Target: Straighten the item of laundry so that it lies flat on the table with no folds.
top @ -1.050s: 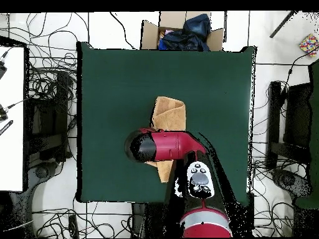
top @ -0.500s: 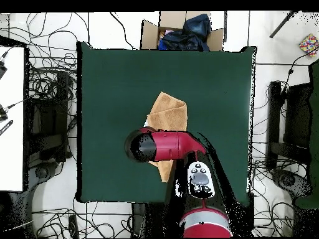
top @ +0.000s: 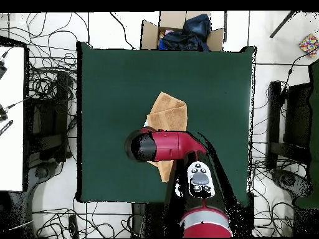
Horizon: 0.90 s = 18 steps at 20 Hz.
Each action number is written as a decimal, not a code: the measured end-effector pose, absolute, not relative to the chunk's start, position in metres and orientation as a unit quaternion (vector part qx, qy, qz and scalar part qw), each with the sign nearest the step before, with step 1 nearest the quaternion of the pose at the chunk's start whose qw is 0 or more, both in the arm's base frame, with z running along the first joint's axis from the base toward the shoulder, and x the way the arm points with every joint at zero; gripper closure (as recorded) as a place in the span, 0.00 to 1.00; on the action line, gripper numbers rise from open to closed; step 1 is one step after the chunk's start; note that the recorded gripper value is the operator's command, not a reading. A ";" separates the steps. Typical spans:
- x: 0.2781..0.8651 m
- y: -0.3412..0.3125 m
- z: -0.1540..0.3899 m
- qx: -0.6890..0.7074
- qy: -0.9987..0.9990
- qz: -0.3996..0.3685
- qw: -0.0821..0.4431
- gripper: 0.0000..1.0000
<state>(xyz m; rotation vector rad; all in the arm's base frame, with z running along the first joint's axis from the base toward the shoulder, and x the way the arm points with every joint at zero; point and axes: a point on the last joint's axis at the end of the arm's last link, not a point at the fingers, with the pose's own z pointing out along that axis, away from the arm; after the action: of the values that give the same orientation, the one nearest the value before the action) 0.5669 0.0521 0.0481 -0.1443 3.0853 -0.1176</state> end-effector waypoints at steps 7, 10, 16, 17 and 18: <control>0.554 0.050 0.025 -0.044 0.999 -0.032 0.001 0.00; 0.547 0.052 0.015 -0.044 0.999 -0.029 -0.010 0.00; 0.535 0.055 -0.006 -0.045 0.998 -0.023 -0.024 0.00; 0.534 0.055 -0.007 -0.045 0.998 -0.023 -0.024 0.00; 0.534 0.055 -0.009 -0.045 0.998 -0.023 -0.024 0.00</control>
<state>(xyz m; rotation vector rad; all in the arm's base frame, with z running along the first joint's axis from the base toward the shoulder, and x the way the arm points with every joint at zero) 0.5340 0.0553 -0.0085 -0.1433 3.1853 -0.0718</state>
